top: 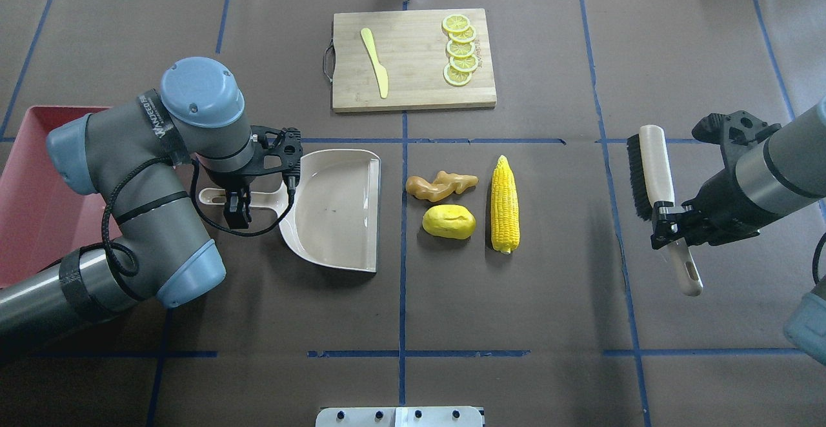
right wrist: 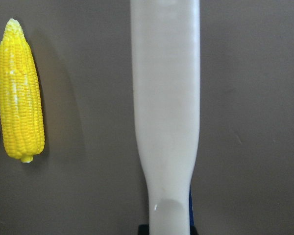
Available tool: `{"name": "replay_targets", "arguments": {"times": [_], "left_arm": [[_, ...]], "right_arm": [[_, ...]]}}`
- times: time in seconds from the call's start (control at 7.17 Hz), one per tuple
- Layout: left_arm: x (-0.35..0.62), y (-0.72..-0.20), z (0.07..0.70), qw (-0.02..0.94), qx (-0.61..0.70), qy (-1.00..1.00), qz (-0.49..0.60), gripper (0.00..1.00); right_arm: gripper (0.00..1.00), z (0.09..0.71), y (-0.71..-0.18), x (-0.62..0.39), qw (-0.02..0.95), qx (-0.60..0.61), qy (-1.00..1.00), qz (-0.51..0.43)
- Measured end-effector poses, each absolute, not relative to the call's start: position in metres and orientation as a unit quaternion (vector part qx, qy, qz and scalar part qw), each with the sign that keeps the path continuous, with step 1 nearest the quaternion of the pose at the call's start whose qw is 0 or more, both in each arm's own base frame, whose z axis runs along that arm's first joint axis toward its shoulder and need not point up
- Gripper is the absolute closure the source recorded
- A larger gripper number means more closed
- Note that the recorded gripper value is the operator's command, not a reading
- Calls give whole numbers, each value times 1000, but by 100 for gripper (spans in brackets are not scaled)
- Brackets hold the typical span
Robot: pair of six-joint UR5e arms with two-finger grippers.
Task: Sweep and dump trash into bin
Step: 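Hold the dustpan with the left gripper while the right brings the brush over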
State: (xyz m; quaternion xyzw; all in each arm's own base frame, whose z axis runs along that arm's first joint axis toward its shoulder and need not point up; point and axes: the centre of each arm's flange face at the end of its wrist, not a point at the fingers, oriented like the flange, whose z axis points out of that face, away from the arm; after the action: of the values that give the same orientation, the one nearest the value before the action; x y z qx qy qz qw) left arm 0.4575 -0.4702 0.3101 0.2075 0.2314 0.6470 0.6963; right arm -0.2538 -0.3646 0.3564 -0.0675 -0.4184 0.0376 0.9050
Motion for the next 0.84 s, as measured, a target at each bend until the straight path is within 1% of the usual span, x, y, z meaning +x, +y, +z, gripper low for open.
{"name": "replay_targets", "arguments": {"times": [0.14,0.28,0.42,0.56,0.7,0.84], "left_arm": [[463,-467,314,695,203,232,650,1],[466,-466,317,694,200,232,652,7],[468,-467,321,694,200,231,652,19],[470,-468,324,694,199,231,652,34],[471,-471,328,696,198,227,652,67],[471,-473,331,700,197,217,651,92]], "right_arm": [[100,356,-365,-254,905,-68,-418,38],[100,356,-365,-254,905,-68,-418,37],[100,355,-365,-255,905,-67,-418,37],[100,355,-365,-255,905,-67,-419,37],[100,354,-365,-255,905,-66,-419,37],[100,354,-365,-255,905,-66,-419,37]]}}
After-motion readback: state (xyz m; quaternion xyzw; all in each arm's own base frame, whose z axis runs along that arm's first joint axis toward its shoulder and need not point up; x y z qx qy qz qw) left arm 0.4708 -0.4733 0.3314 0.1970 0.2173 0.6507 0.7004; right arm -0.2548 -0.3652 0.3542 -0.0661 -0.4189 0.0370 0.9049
